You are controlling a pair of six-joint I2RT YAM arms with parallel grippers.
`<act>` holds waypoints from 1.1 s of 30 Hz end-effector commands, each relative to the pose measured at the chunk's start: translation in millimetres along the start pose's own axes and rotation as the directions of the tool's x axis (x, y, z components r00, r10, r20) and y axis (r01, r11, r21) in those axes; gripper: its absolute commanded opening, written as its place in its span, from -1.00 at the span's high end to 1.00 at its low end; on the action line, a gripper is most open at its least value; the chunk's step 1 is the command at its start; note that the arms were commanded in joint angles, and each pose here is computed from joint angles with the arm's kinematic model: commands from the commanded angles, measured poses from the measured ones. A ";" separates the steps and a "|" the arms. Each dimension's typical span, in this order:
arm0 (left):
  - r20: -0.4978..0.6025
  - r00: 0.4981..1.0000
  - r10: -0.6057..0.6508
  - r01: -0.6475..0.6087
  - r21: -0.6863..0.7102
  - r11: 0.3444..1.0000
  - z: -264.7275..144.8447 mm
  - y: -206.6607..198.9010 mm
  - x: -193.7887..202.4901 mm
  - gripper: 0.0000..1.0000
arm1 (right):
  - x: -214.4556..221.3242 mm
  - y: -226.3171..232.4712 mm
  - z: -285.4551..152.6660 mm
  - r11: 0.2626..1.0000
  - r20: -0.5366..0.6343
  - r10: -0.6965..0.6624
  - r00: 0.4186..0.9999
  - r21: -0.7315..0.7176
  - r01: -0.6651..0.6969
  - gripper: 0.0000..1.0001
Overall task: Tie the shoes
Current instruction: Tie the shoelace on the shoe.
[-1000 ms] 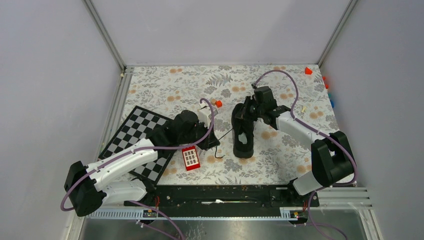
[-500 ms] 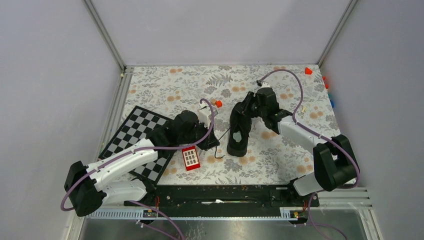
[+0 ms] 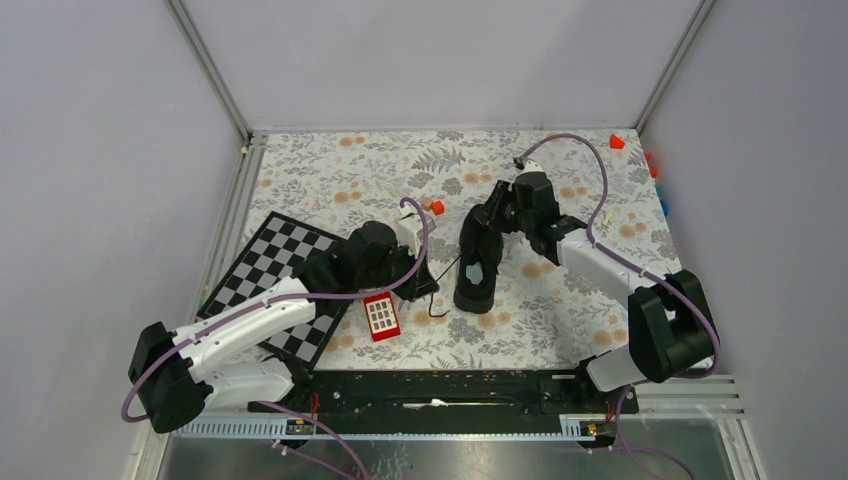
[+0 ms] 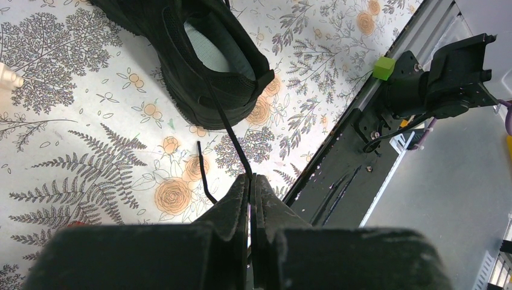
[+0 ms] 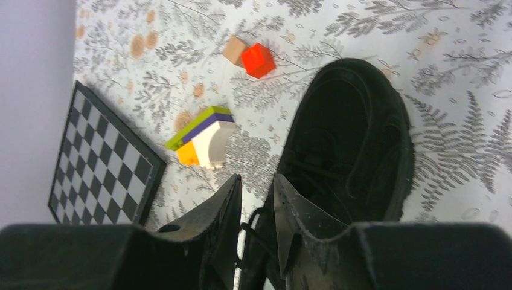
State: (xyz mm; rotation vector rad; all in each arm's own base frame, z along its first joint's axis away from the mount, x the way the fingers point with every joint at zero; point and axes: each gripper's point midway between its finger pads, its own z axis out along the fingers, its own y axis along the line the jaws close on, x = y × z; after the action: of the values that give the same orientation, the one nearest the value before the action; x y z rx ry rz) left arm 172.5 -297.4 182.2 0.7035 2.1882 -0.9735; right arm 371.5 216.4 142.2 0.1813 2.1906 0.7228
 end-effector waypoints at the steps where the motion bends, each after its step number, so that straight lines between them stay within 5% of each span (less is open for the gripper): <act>1: 0.046 0.998 0.032 -0.033 0.018 0.999 -5.3 -7.1 -13.0 1.00 | -16.1 -4.6 -16.5 0.998 -0.009 -0.059 0.998 0.018 0.059 0.32; 14: 0.041 0.999 0.033 -0.034 0.013 0.999 -3.5 -6.2 -13.6 1.00 | 11.8 -0.1 -17.0 0.993 -0.206 -0.076 0.976 -0.101 0.056 0.24; 33: 0.036 0.999 0.031 -0.031 0.012 0.999 -2.3 -5.7 -12.6 1.00 | 34.0 -6.7 -15.0 0.991 -0.304 -0.097 0.948 -0.115 0.065 0.24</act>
State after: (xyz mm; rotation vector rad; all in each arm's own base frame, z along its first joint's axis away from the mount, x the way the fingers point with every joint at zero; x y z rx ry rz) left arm 172.8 -297.3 181.6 0.7101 2.1862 -0.9692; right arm 338.4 211.1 111.1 -0.0235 2.4567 0.8217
